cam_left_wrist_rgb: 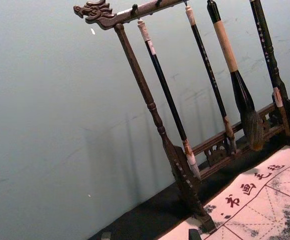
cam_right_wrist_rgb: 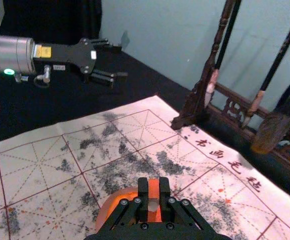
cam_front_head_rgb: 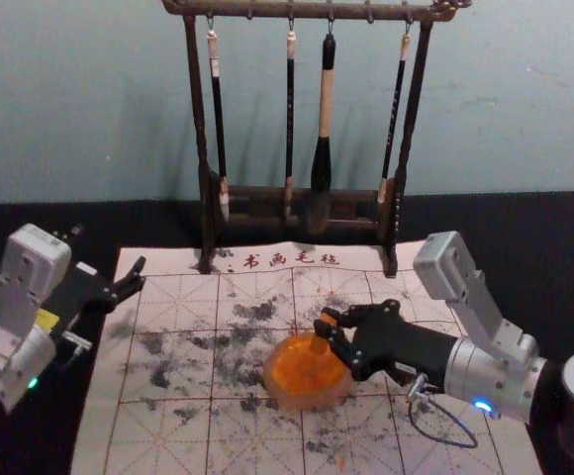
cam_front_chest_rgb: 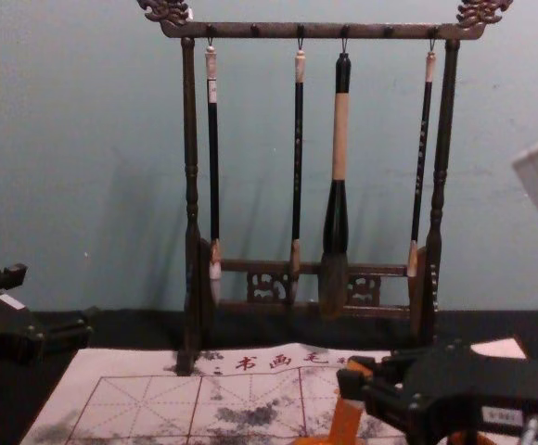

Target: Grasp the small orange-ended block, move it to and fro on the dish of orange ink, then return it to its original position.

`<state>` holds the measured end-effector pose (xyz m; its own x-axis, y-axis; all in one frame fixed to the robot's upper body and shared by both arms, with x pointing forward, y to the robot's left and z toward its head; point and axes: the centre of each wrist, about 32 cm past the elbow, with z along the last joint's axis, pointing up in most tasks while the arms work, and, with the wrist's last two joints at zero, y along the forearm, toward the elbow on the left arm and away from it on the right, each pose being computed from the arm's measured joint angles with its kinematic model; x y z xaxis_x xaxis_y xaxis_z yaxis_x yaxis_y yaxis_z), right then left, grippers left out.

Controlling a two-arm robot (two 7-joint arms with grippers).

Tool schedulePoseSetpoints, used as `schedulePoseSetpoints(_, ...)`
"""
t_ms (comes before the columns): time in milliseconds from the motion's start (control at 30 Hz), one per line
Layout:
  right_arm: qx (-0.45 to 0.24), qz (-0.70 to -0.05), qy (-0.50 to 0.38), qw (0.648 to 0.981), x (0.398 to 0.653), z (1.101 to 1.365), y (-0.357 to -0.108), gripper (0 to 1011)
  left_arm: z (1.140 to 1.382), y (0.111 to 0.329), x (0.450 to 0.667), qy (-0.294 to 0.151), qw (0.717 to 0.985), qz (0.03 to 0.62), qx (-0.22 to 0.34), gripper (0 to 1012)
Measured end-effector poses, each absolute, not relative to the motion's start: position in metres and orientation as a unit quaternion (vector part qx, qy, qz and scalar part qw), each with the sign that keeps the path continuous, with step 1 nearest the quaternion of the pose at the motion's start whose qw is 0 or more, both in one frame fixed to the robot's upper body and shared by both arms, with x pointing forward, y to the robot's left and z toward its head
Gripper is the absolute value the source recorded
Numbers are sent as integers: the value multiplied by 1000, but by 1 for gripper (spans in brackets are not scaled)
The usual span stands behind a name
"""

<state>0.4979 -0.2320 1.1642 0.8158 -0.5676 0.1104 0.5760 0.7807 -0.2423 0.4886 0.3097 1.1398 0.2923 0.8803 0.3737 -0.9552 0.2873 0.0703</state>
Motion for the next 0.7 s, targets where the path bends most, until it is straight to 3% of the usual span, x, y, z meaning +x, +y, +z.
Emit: schedulePoseSetpoints(700,-171,-268,-20,948,506,1163,-214,72,1140,310,489,-132,791,580,142,1001)
